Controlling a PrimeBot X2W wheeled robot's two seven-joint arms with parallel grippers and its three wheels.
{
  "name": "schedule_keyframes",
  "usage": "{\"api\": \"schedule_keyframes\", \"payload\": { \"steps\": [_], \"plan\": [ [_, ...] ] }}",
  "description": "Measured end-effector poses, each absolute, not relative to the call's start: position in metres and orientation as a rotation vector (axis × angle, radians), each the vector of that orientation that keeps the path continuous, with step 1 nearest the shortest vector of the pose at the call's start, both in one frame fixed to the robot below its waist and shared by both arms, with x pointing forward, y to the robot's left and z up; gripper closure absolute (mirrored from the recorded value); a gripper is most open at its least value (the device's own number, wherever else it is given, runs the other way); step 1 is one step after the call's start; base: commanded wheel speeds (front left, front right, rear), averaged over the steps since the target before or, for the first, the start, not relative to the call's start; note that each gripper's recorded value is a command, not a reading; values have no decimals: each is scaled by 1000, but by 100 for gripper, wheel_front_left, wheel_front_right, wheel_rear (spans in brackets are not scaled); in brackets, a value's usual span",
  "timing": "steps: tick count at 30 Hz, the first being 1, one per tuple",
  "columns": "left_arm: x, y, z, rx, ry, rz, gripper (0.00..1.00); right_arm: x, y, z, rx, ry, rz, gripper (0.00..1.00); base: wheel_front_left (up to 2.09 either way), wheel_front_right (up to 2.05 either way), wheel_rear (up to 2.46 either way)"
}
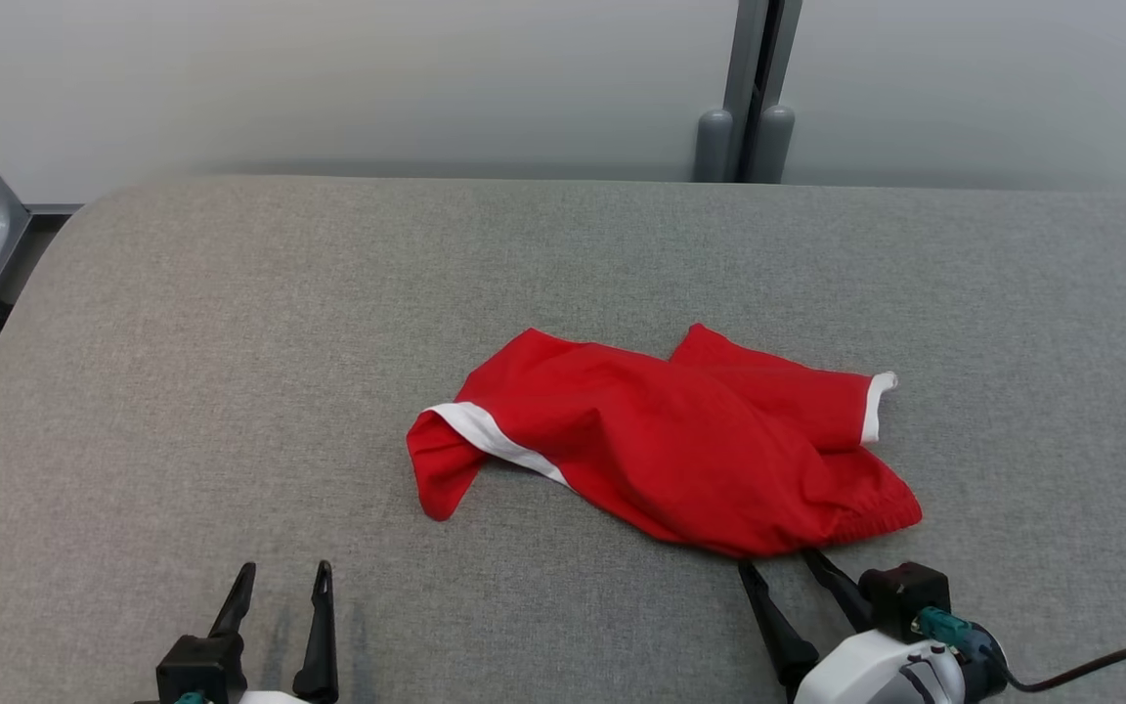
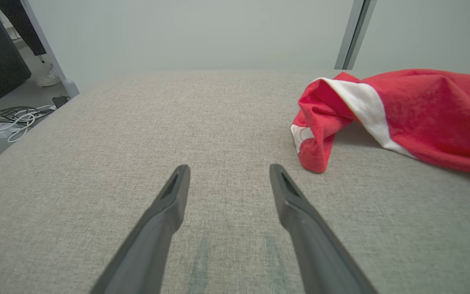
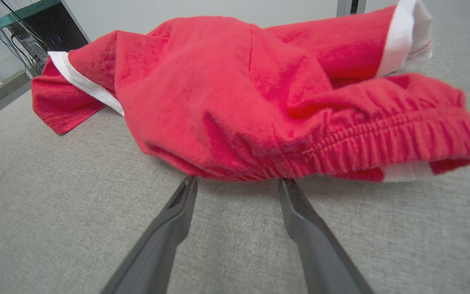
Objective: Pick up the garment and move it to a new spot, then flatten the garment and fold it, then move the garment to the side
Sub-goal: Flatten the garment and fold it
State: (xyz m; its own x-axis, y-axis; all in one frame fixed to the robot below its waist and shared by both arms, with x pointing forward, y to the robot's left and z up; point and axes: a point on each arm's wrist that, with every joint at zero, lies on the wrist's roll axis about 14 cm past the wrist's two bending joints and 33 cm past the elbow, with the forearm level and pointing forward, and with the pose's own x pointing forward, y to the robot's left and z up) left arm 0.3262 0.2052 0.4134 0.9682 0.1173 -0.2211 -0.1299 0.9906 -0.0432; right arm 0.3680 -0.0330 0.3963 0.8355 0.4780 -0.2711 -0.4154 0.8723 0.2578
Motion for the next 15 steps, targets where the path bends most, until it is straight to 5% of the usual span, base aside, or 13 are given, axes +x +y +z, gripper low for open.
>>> {"api": "schedule_keyframes", "payload": {
  "steps": [4, 5, 7, 10, 15],
  "plan": [
    [326, 206, 411, -58, 229, 129, 0, 375, -30, 401, 202, 319, 480, 0, 0, 0, 0],
    [327, 206, 411, -59, 228, 129, 0, 376, -30, 403, 202, 313, 482, 9, 0, 0, 0],
    [328, 206, 411, -60, 228, 127, 0, 377, -29, 408, 209, 299, 482, 52, 0, 0, 0],
    [329, 203, 411, -61, 228, 117, 0, 381, -31, 416, 217, 271, 475, 100, 0, 0, 0],
    [331, 199, 411, -70, 228, 107, 0, 391, -39, 436, 238, 203, 448, 100, 0, 0, 0]
  ]
}}
